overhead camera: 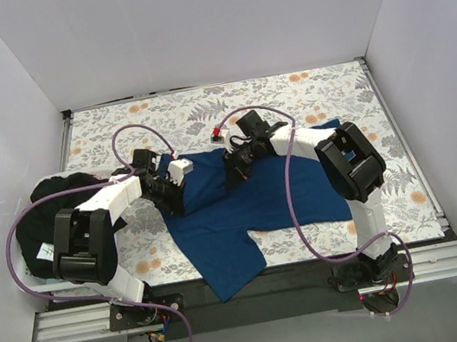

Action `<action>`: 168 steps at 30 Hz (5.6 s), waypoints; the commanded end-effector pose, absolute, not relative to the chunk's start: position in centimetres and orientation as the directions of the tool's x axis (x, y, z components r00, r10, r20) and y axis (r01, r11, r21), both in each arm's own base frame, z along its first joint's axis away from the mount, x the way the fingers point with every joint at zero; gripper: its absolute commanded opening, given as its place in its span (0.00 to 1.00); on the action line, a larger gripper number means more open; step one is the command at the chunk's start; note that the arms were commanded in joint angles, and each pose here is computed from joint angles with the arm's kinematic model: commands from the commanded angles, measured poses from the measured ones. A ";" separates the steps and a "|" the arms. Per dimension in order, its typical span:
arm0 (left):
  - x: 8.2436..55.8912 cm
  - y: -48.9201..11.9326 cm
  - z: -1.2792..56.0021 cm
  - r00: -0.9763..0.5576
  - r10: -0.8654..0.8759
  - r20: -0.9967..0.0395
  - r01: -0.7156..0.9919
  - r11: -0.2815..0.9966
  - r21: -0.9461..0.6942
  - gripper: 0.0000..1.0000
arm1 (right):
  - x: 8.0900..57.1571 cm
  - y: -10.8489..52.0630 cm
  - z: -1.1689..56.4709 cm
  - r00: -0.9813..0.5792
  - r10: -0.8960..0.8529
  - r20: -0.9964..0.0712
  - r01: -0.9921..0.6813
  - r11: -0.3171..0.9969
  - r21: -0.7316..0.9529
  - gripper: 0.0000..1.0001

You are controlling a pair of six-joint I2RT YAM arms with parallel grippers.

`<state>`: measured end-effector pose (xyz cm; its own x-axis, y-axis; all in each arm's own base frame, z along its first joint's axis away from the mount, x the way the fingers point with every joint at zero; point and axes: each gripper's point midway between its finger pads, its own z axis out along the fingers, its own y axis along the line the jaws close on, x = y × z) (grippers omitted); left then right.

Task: Fold and stack the t-shirts
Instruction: Fold the tshirt

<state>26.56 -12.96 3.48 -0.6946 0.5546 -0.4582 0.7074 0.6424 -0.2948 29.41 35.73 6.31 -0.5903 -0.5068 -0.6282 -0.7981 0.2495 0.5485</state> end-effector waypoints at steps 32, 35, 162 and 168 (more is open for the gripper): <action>41.0 -28.5 8.1 -0.553 0.495 -0.670 0.754 0.639 -0.151 0.54 | 43.1 -1.5 7.5 -0.777 -0.507 -0.373 -0.568 0.820 0.069 0.49; 41.4 -29.2 7.7 -0.543 0.502 -0.673 0.761 0.632 -0.143 0.54 | 42.3 -2.1 6.9 -0.782 -0.514 -0.353 -0.572 0.816 0.079 0.49; 45.6 -3.2 0.4 -0.877 0.207 -0.432 0.231 0.973 -0.001 0.00 | 48.8 -2.6 0.3 -0.817 -0.516 -0.257 -0.505 0.856 -0.113 0.36; 45.8 -3.5 0.9 -0.868 0.181 -0.463 0.220 0.975 -0.031 0.00 | 49.1 -2.4 0.8 -0.813 -0.512 -0.278 -0.502 0.858 -0.111 0.38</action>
